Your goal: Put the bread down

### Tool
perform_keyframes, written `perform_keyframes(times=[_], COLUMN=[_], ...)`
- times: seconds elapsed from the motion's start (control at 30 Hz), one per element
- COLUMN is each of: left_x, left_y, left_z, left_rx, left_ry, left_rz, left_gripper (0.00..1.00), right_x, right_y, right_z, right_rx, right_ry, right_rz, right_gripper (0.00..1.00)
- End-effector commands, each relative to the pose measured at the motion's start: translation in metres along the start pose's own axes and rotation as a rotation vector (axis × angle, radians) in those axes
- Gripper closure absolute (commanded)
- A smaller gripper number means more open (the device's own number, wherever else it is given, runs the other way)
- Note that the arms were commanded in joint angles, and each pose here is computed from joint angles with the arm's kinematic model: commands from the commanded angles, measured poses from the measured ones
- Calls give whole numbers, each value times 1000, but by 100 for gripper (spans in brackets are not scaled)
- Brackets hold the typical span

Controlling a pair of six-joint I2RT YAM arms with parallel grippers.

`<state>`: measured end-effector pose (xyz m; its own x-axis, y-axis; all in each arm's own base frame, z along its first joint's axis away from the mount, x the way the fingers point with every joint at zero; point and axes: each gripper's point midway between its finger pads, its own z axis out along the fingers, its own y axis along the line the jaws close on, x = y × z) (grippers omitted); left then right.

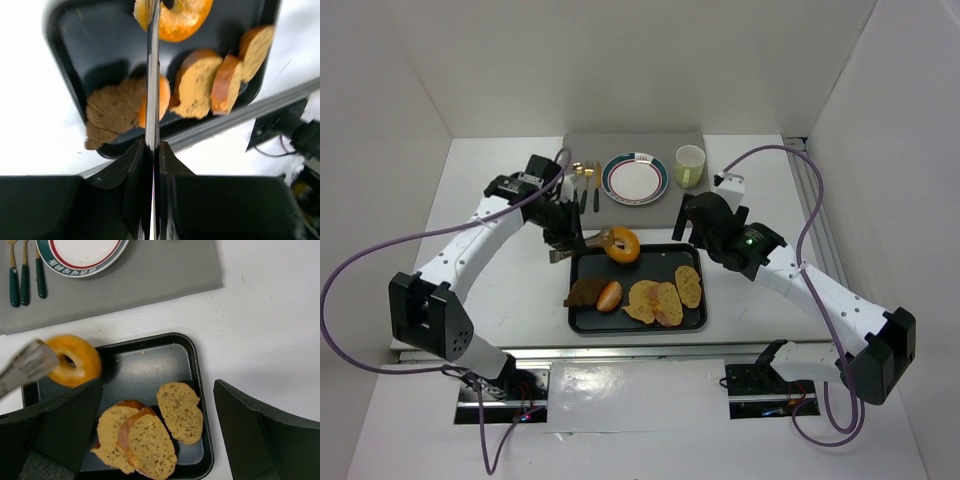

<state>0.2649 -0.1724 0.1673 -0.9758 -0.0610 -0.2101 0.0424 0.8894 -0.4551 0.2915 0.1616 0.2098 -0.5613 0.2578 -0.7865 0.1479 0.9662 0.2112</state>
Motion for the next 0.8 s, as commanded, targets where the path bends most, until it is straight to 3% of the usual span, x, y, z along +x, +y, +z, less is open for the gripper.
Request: perform_keyframes(times=[0.0,0.23,0.33,0.43,0.57,0.67,0.77], left_x=[-41,-126,-160,-203,-222,-232,-230], left_y=[-13,-33,-31,-45,-47,-40,-43], left_z=[-47,-43,-9,6,48,75,85], left_rx=[6,42,30,53,78,75,85], left_ry=[-180,-341,-322,-381,-333,-322,-303], left_rz=[74,86,45,44,24,9,5], left_gripper=[84,84,88,88,87,82,63], right_x=[-13,-20,-18,-16,-19,-19,-18], right_y=[5,8,7,3,1,-2,-8], right_z=[-3,-6,-6,-6,-7,-7,-3], right_rx=[-20,-31,-26,-7,-5,7,41], right_ry=[-37,-50,-44,-37,-44,-45,-36], right_rz=[43,54,58,56,75,70,59], right_gripper=[1,1,1,1,1,1,1])
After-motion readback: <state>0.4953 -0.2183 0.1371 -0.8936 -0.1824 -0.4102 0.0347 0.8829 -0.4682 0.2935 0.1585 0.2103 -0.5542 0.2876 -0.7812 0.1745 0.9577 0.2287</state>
